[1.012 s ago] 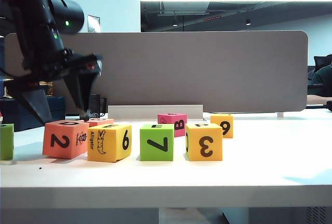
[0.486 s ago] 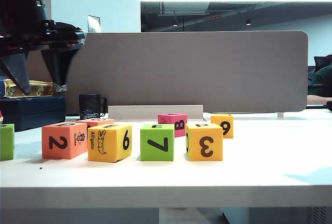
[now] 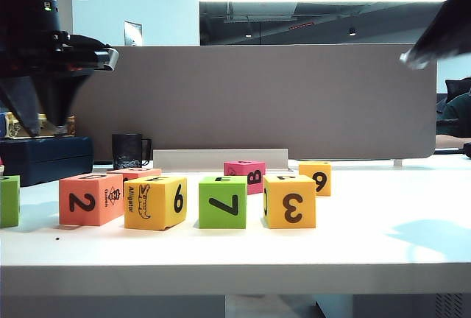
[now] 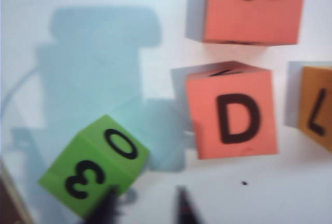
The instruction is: Select the appropriate blocks from the scattered letter blocks on the table and arrange them in a row to spell out "DEEP".
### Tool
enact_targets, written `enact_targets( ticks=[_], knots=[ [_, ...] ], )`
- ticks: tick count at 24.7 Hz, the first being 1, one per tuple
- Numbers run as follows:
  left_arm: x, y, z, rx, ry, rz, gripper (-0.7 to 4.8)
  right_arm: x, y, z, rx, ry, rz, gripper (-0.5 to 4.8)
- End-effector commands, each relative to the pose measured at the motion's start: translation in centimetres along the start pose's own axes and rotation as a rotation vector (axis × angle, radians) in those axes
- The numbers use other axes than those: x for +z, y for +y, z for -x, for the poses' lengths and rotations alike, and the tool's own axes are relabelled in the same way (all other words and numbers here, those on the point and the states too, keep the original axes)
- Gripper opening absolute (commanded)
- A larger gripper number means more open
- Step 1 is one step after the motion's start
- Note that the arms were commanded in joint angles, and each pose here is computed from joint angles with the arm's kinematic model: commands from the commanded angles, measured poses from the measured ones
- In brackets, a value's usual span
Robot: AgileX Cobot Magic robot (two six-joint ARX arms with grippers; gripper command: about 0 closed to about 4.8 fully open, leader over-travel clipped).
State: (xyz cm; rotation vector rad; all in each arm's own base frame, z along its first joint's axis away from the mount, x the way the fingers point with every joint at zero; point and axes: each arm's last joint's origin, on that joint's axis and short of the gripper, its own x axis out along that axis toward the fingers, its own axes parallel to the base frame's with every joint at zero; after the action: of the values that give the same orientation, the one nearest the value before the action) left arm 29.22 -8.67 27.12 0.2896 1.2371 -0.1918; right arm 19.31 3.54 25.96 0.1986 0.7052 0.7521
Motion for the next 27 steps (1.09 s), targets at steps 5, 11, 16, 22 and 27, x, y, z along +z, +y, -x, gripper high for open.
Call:
enact_targets(
  ticks=[5, 11, 16, 22, 27],
  knots=[
    [0.0, 0.4, 0.2, 0.087, -0.005, -0.056, -0.06, 0.6, -2.3, -2.9, 0.011, 0.012, -0.009, -0.01],
    [-0.1, 3.1, -0.7, 0.045, 0.019, 0.043, -0.06, 0.2, -3.8, -5.0, 0.017, 0.060, -0.042, -0.01],
    [-0.1, 4.0, -1.4, -0.070, 0.014, 0.086, -0.06, 0.1, -3.7, -6.7, 0.049, 0.080, -0.017, -0.01],
    [0.5, 3.8, -3.1, -0.120, 0.028, 0.084, -0.06, -0.5, -3.7, -8.9, 0.033, 0.130, -0.003, -0.02],
    [0.9, 3.6, -5.6, -0.175, 0.082, 0.085, -0.06, -0.6, -4.4, -9.7, -0.031, 0.127, 0.005, -0.01]
  ],
)
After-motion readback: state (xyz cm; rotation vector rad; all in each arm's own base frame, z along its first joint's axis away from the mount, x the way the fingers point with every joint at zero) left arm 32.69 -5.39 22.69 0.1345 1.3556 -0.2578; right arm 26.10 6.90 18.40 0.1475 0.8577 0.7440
